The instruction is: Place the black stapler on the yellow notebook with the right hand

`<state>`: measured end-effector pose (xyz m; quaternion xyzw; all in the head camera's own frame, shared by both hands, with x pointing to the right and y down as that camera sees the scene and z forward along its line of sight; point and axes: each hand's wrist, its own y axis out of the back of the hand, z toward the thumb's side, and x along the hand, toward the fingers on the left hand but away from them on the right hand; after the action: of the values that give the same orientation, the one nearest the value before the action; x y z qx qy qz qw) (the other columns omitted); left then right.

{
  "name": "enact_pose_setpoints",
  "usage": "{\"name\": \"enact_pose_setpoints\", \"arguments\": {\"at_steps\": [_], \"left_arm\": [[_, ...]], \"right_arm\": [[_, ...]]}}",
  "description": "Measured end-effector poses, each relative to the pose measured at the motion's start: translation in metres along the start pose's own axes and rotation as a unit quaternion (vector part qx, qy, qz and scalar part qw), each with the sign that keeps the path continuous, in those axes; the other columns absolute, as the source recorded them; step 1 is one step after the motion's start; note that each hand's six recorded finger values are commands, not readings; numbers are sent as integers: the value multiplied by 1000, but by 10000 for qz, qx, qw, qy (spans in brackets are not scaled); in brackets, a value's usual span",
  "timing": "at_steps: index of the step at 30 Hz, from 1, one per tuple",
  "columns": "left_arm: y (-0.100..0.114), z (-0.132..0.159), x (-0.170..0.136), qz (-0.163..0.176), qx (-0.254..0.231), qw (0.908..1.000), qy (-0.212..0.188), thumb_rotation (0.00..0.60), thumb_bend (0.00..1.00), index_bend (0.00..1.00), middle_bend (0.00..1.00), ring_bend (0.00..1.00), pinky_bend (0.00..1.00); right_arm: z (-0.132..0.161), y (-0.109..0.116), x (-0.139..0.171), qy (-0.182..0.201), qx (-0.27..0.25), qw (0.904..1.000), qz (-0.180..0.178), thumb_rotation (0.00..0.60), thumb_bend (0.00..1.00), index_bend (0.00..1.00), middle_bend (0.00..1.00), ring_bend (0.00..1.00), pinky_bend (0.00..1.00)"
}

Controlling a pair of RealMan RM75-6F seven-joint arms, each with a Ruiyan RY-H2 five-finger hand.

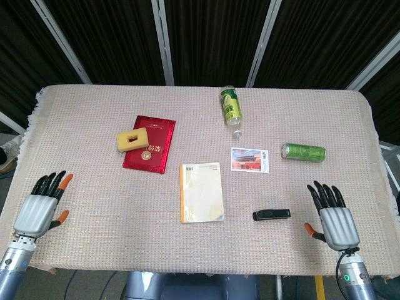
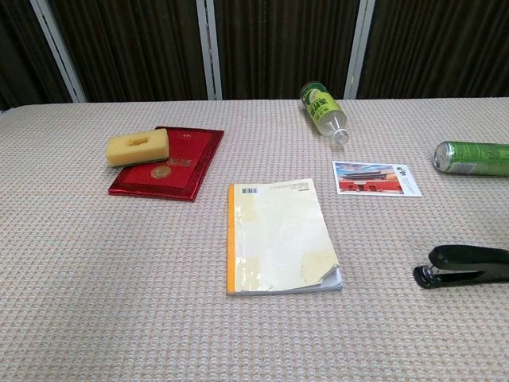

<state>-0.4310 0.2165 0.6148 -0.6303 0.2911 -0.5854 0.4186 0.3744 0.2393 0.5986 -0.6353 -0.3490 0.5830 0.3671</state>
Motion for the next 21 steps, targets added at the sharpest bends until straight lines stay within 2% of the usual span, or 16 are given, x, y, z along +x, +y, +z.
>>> {"name": "enact_pose_setpoints", "arguments": {"at_steps": [9, 14, 21], "left_arm": [[-4, 4, 4, -59, 35, 10000, 28, 600, 299, 0, 0, 0, 93], [4, 6, 3, 102, -29, 9999, -12, 600, 299, 0, 0, 0, 93], [2, 5, 5, 34, -50, 10000, -52, 600, 298, 0, 0, 0, 94]], "right_arm": [[-3, 0, 1, 34, -59, 9999, 75, 600, 210, 39, 1, 0, 0], [-1, 1, 0, 113, 44, 9999, 39, 600, 211, 120, 85, 15, 5], [23, -14, -12, 452, 134, 9988, 158, 600, 225, 211, 214, 144, 152]]}}
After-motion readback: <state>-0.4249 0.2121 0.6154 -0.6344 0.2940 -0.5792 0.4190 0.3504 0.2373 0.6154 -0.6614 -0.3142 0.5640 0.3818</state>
